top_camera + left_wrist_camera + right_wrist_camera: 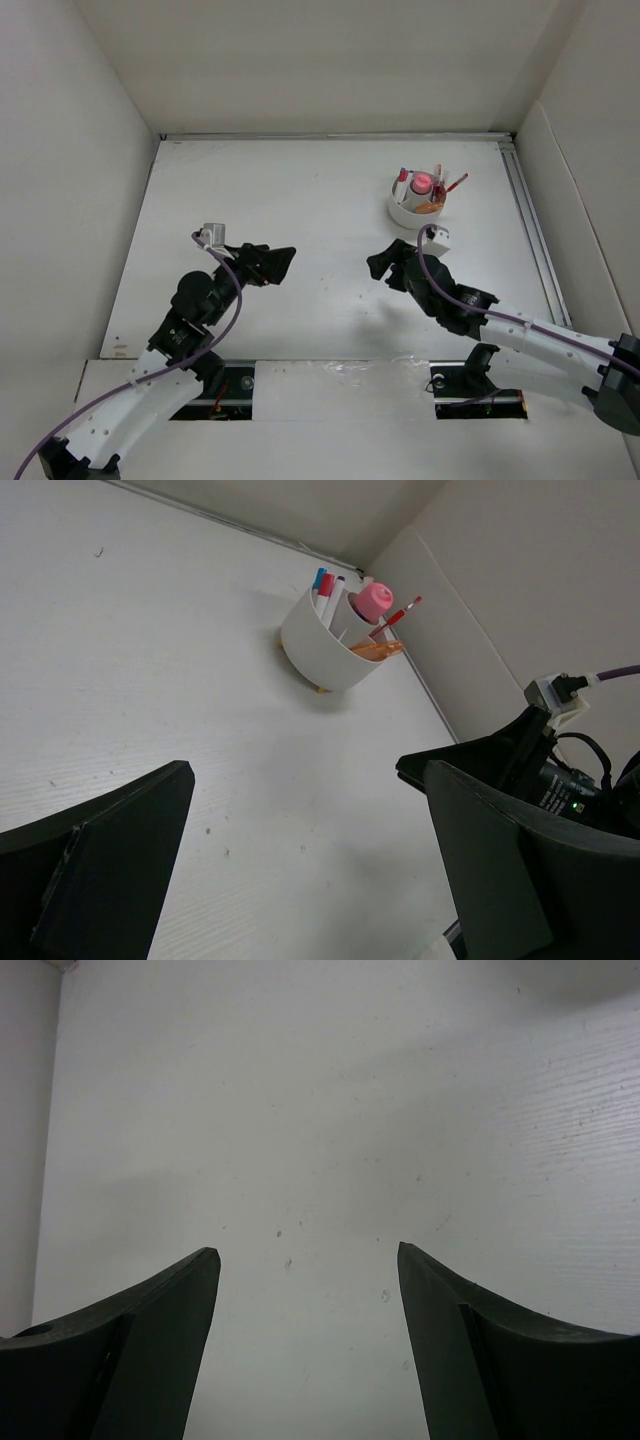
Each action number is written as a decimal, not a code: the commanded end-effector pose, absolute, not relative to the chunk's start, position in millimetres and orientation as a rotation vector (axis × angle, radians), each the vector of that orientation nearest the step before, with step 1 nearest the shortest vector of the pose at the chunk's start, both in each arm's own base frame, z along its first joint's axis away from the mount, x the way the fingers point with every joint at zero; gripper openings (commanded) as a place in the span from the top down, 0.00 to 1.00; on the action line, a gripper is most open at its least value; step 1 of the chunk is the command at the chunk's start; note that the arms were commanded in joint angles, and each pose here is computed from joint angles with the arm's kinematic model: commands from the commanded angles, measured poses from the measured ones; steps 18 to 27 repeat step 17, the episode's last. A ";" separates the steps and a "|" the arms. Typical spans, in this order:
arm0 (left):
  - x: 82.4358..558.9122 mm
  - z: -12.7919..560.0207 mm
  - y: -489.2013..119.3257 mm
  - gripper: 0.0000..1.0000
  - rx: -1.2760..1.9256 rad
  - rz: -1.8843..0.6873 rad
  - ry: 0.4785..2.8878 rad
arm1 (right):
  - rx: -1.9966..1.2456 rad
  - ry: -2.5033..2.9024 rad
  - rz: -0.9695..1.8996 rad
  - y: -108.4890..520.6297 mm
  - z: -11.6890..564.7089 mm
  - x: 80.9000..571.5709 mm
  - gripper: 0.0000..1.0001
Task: Sort the stationery into containers
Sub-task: Reset both arms
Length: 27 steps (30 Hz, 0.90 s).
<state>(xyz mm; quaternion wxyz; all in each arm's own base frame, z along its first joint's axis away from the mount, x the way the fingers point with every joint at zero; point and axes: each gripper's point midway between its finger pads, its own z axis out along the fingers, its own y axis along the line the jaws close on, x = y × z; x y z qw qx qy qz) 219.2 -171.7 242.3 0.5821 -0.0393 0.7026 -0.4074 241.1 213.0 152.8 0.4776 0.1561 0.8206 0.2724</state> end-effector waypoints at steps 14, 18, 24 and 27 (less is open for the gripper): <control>211.3 261.5 -176.0 0.00 -0.029 -1.000 1.559 | 0.406 1.951 0.678 218.1 169.3 247.0 0.22; 216.6 258.0 -177.4 0.00 -0.030 -0.978 1.582 | 0.408 1.954 0.663 217.1 166.8 248.2 0.22; 216.6 258.0 -177.4 0.00 -0.030 -0.978 1.582 | 0.408 1.954 0.663 217.1 166.8 248.2 0.22; 216.6 258.0 -177.4 0.00 -0.030 -0.978 1.582 | 0.408 1.954 0.663 217.1 166.8 248.2 0.22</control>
